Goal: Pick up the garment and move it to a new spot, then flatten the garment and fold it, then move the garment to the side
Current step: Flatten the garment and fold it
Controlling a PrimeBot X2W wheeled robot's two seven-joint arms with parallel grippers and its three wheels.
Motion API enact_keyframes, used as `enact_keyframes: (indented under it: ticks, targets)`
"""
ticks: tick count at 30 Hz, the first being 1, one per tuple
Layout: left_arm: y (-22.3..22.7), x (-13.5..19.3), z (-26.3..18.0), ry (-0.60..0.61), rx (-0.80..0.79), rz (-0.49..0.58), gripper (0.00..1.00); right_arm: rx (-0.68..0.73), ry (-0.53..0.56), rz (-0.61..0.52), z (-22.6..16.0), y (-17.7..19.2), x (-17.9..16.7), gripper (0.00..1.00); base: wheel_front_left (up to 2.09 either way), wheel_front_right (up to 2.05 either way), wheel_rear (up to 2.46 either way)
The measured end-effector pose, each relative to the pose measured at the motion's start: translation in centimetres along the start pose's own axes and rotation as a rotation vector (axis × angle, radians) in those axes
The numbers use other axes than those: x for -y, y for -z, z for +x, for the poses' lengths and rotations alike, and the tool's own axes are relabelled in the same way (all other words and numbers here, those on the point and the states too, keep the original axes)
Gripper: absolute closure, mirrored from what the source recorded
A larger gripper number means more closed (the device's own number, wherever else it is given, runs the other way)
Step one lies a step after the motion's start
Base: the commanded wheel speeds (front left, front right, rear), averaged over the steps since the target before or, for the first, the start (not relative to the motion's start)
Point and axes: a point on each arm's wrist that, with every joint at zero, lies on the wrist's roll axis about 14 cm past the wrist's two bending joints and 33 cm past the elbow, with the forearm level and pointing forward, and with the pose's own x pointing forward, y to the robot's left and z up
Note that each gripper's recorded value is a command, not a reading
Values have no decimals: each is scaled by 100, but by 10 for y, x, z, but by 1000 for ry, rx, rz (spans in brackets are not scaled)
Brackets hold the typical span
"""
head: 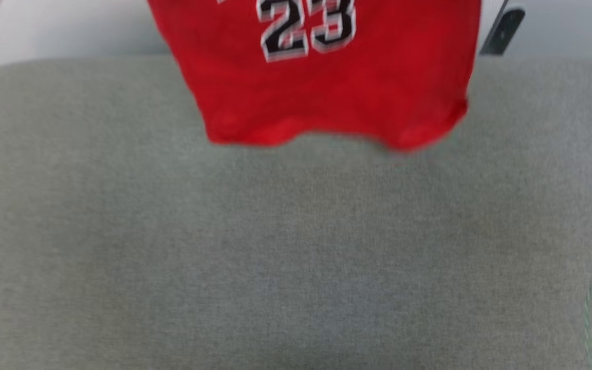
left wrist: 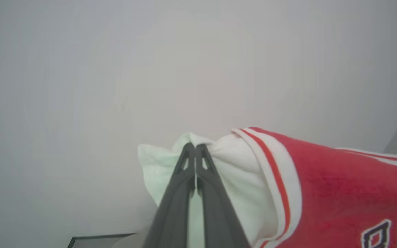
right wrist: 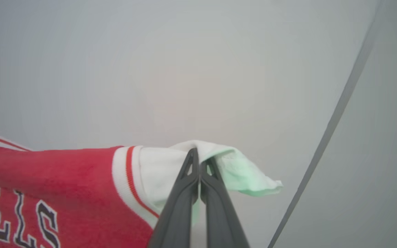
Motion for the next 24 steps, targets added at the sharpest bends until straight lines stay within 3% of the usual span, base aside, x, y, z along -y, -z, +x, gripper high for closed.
enact_keyframes:
  ticks: [8, 14, 18, 24]
  targets:
    - [-50, 25, 49, 21, 259, 9, 100, 197, 83, -92, 43, -13, 32, 100, 0, 0, 0]
    - [-56, 44, 90, 53, 412, 3, 100, 251, 174, -137, 71, 18, 69, 100, 0, 0, 0]
    - [-25, 59, 122, 85, 417, -45, 100, 235, 208, -144, 88, 61, 77, 100, 0, 0, 0]
    - [74, 73, 166, 110, 279, -57, 100, 168, 196, -127, 107, 143, 52, 100, 0, 0, 0]
